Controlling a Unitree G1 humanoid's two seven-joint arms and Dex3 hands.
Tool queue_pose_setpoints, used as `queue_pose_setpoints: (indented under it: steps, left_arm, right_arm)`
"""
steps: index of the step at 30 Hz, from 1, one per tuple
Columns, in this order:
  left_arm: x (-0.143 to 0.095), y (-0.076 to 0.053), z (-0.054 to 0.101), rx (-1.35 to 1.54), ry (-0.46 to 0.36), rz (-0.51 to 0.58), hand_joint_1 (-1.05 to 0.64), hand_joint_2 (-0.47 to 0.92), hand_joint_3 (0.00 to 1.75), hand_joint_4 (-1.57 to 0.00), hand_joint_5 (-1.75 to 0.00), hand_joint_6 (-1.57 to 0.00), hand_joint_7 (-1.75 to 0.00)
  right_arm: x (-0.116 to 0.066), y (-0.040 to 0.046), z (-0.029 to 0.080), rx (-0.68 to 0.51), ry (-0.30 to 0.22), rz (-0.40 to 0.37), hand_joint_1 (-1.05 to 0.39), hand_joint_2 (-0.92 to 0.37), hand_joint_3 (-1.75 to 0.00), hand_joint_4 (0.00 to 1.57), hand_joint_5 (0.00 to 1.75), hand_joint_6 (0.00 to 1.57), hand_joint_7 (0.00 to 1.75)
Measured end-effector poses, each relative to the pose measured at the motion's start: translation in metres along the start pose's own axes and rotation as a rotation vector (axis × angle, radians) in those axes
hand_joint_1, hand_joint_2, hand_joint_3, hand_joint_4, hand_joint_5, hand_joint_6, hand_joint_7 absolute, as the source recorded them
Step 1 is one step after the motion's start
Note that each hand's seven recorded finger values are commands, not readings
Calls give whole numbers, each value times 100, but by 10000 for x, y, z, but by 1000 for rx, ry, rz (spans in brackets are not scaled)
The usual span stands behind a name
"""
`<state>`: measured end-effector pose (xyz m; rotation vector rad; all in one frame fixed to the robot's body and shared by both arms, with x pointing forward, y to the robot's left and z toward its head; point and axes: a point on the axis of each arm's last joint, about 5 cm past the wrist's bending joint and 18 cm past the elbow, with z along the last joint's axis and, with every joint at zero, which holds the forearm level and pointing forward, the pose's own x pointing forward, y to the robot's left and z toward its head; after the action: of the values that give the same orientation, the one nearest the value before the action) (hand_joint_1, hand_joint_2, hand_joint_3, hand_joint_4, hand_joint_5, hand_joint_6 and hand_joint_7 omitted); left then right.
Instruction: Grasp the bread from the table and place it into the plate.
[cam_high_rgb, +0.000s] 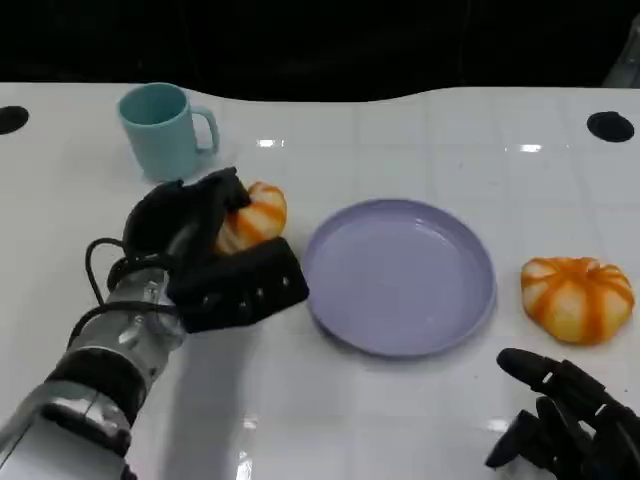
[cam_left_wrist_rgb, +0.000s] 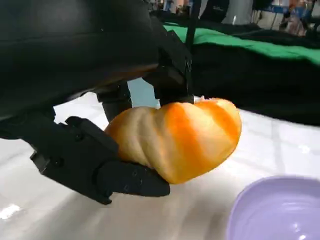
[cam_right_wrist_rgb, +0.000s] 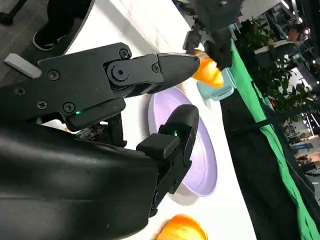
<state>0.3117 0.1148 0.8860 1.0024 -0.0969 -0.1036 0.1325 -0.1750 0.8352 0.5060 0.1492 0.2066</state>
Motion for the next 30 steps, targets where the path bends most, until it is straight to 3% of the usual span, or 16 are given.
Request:
queue_pose_setpoints:
  steps: [6,8,13,16,20,26,30]
  left_arm:
    - [95,103,164,-83,-67,63,-17,57,112,-87,-175,-67,-175]
    - [116,127,207,-92,-92,66,-12,47,124,-86,-175,-69,-175]
    - [157,183,468,-135,-350,-53,-13,44,132,-88,-175,-75,-175]
    - [193,213,632,-136,-453,-135,-16,44,132,-90,-175,-77,-175]
    - [210,205,728,-113,-492,-210,-18,45,131,-91,-175,-77,-175]
    - [206,188,716,-108,-485,-233,-18,45,130,-91,-175,-77,-175]
    - [207,148,766,-57,-497,-280,-18,59,109,-89,-175,-72,-175]
  right_arm:
    - [16,3,9,-2,-4,0,-80,-92,-20,68,149,96,57]
    - [18,3,11,-2,-5,0,-80,-92,-20,67,149,95,57]
    - [36,6,21,-2,-9,5,-79,-92,-20,66,150,94,58]
    - [42,8,24,-2,-11,7,-79,-92,-19,67,149,94,59]
    - [39,5,23,1,-11,5,-79,-92,-18,68,147,95,58]
    - [40,6,22,3,-10,5,-79,-92,-18,68,147,95,58]
    - [37,2,23,2,-9,10,-79,-92,-19,68,147,94,57]
